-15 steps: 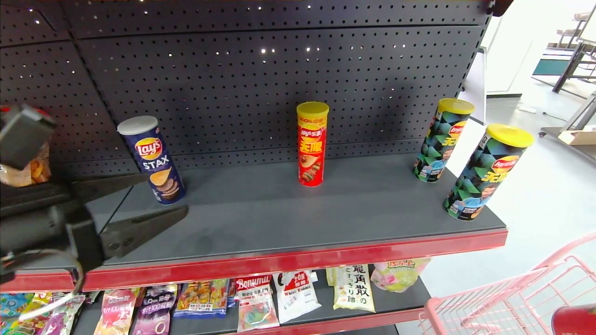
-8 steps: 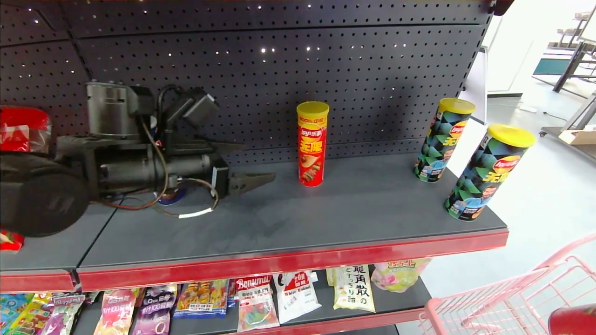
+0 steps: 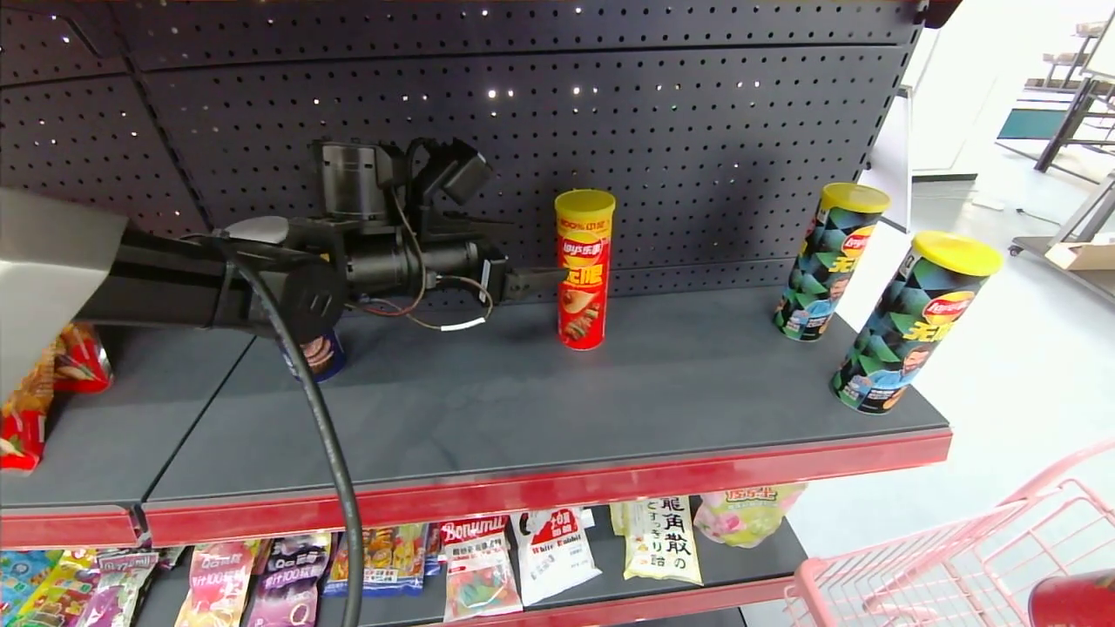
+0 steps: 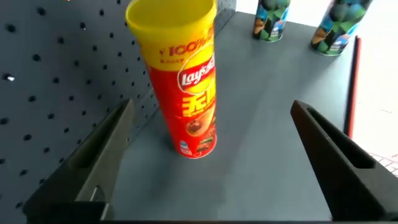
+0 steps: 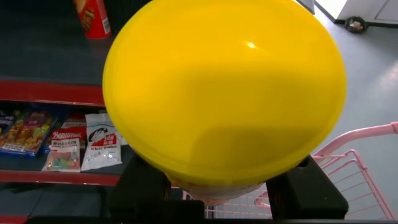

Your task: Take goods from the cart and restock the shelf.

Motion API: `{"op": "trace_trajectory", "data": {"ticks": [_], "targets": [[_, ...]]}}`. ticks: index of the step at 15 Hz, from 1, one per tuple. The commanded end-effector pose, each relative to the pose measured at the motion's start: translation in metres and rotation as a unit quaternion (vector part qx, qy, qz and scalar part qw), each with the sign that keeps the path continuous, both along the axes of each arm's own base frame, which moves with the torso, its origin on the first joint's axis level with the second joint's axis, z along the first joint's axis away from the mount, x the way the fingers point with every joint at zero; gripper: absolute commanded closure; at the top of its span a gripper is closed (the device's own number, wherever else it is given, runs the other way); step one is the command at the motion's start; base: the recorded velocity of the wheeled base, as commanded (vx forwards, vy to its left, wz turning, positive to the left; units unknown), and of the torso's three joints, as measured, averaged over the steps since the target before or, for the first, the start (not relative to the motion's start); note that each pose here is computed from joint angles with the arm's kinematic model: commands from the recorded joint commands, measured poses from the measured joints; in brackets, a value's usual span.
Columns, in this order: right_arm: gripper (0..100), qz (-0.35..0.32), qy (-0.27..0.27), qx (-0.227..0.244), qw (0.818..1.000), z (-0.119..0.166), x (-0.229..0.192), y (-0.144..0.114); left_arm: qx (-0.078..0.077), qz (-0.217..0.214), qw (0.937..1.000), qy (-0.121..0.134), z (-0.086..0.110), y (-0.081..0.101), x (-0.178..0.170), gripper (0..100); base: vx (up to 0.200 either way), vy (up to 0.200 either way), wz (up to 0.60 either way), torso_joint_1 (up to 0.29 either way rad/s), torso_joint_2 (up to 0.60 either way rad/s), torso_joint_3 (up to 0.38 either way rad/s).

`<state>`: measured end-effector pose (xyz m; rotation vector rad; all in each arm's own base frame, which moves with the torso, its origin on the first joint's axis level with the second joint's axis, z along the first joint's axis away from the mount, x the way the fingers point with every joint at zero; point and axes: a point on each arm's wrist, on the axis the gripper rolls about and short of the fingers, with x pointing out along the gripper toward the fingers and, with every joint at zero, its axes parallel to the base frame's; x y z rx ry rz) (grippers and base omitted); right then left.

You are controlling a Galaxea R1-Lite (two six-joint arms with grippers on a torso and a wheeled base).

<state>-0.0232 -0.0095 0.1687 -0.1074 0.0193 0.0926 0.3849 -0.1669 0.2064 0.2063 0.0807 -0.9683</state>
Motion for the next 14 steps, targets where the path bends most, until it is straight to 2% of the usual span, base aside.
{"op": "trace_trajectory", "data": {"ticks": [1, 6, 12, 14], "targets": [[100, -0.001, 0.0, 0.0, 1.0, 0.0, 0.0, 0.0, 0.003, -0.002, 1.0, 0.006, -0.009, -0.003, 0.008, 0, 0.0, 0.0, 0.0, 0.0, 0.0, 0.0], [100, -0.002, -0.002, 0.0, 1.0, 0.0, -0.001, 0.0, -0.005, 0.007, 0.9997, -0.023, -0.009, -0.009, 0.022, 0, 0.0, 0.0, 0.0, 0.0, 0.0, 0.0], [100, -0.002, -0.005, 0.001, 1.0, 0.0, -0.002, -0.001, -0.005, 0.006, 0.9997, -0.023, -0.015, -0.014, 0.029, 0, 0.0, 0.0, 0.0, 0.0, 0.0, 0.0], [100, -0.001, -0.005, 0.001, 1.0, 0.001, -0.001, 0.0, -0.009, 0.007, 0.9995, -0.031, -0.016, -0.018, 0.037, 0, 0.0, 0.0, 0.0, 0.0, 0.0, 0.0]]}}
